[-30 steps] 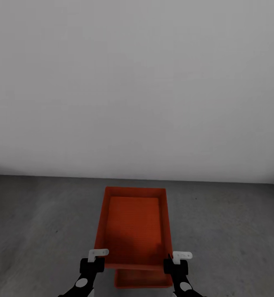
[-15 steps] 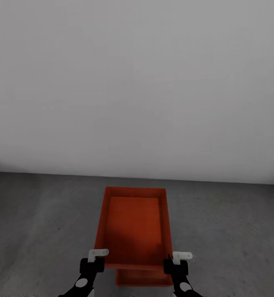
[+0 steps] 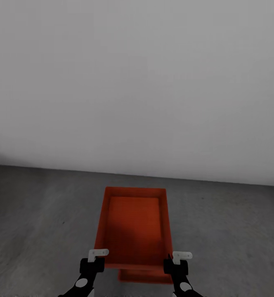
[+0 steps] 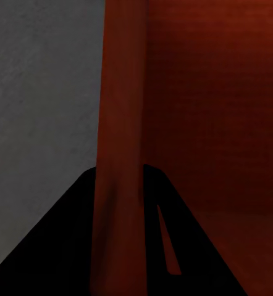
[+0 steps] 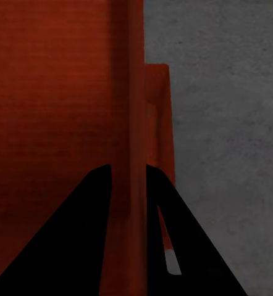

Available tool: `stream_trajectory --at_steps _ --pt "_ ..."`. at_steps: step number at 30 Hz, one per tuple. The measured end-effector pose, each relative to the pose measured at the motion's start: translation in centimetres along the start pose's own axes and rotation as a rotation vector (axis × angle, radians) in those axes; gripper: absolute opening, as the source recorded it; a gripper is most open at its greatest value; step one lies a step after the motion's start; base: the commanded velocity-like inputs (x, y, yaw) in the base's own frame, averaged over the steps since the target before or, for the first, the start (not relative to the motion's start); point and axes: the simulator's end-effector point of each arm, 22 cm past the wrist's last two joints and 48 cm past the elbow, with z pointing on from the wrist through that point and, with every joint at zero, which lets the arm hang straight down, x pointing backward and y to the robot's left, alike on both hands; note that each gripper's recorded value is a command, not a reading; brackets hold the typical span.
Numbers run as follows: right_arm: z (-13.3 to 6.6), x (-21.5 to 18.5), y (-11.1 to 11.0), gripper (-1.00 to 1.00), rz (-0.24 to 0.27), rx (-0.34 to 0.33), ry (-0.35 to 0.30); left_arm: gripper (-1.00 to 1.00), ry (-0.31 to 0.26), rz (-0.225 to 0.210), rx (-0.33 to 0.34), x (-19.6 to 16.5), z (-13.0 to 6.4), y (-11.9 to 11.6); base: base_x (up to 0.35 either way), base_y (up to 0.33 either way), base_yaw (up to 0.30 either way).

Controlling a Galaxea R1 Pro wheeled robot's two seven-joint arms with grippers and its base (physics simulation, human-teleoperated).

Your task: Move the two storage containers from the living room to the garage. In the garage, place one container on the floor and stack the other container on top of it (either order is fine).

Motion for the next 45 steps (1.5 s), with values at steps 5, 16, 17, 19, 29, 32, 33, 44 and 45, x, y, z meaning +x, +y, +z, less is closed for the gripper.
stream_trajectory --at_steps 5,16,17,19,29,32,33,44,45 --pt "0.1 0.4 0.0 -1.0 -0.001 0.001 0.006 -1.0 0.007 0.0 0.0 0.4 0.1 0.0 0.0 0.0 0.103" --pt "0.2 1.2 0.0 -1.0 -0.002 0.001 0.021 -1.0 0.022 0.0 -0.001 1.2 0.2 -0.1 0.0 0.0 0.103" --pt "0.2 1.2 0.0 -1.0 -0.002 0.002 0.023 -1.0 0.023 0.0 -0.001 1.2 0.2 -0.1 0.0 0.0 0.103" --pt "0.2 1.4 -0.1 -1.0 -0.002 0.001 0.026 -1.0 0.026 0.0 0.0 1.4 0.3 -0.1 0.0 0.0 0.102" --pt "0.3 1.8 -0.1 -1.0 -0.003 0.001 0.034 -1.0 0.034 0.0 0.0 1.8 0.3 -0.1 0.0 0.0 0.045" --pt "0.3 1.8 -0.1 -1.0 -0.003 0.001 0.034 -1.0 0.034 0.0 -0.001 1.8 0.3 -0.1 0.0 0.0 0.002" --pt "0.3 1.8 -0.1 -1.0 -0.003 0.002 0.033 -1.0 0.034 0.0 -0.001 1.8 0.3 -0.1 0.0 0.0 0.0" --pt "0.3 1.9 -0.1 -1.0 -0.002 0.001 0.038 -1.0 0.038 0.003 0.001 1.9 0.3 -0.1 0.0 -0.077 0.0" --pt "0.3 2.0 -0.1 -1.0 -0.002 0.002 0.037 -1.0 0.038 0.003 0.001 1.9 0.3 -0.1 0.0 -0.235 0.0"
